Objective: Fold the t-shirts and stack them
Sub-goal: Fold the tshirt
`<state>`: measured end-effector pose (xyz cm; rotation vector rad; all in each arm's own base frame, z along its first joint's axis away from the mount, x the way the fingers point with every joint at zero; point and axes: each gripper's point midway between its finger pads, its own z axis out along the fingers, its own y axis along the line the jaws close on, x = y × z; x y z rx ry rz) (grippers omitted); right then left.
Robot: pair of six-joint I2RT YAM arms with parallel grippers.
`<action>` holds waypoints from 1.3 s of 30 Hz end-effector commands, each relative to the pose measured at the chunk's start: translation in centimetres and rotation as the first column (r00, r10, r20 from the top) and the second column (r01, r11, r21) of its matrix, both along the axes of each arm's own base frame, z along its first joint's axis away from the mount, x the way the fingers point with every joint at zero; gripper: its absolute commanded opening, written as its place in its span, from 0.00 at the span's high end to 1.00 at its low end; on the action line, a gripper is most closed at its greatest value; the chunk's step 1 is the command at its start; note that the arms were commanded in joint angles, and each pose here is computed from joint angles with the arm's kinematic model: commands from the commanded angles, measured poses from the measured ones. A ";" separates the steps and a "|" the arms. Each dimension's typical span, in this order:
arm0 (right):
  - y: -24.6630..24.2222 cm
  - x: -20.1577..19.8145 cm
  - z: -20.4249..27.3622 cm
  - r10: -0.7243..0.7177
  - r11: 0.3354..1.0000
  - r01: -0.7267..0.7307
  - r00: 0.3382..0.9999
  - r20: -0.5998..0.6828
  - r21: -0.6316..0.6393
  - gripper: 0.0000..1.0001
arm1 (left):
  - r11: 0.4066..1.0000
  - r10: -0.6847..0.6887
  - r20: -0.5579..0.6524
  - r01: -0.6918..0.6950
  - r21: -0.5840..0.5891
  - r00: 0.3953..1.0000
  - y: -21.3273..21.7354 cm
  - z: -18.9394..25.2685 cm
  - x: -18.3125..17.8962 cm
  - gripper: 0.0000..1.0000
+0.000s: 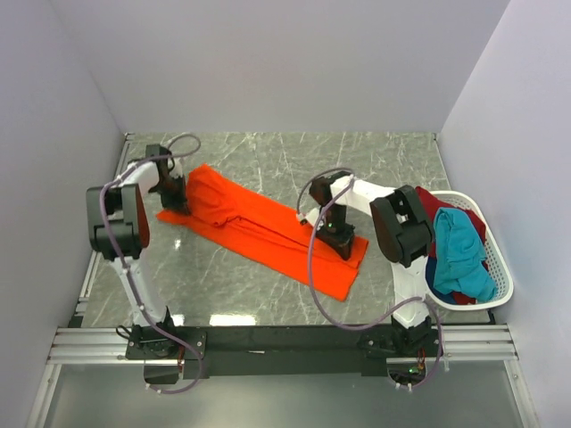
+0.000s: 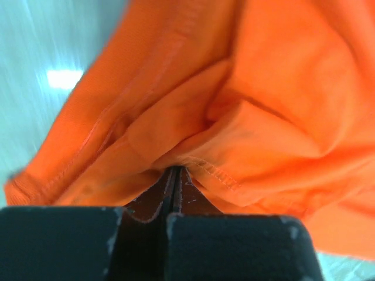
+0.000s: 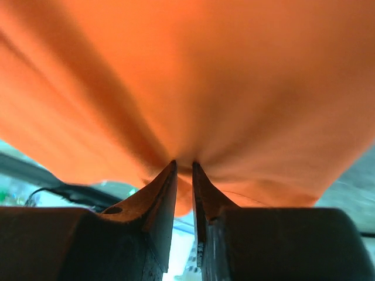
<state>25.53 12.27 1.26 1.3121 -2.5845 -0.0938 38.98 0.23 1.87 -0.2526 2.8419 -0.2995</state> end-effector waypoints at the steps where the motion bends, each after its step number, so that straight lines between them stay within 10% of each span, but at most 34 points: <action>1: 2.9 -3.6 -1.2 0.037 0.997 -0.031 0.996 -0.081 0.068 0.76 | 0.995 -0.003 0.045 -0.001 0.100 0.999 2.3 -1.8 5.2 0.99; 10: 13.6 -8.7 8.6 0.190 0.862 -0.077 0.966 -0.178 0.500 0.73 | 0.995 -0.097 0.438 0.104 0.008 0.893 -0.7 9.0 20.2 0.81; 25: 11.8 -0.6 1.0 0.025 0.954 -0.032 0.999 0.027 0.297 0.76 | 0.991 -0.074 0.436 0.116 -0.070 0.897 -4.6 10.4 11.3 0.70; 39: 19.3 -14.0 1.0 0.242 0.897 -0.112 0.935 -0.261 0.427 0.75 | 0.983 -0.165 0.314 0.182 -0.023 0.935 -9.2 5.5 12.0 0.67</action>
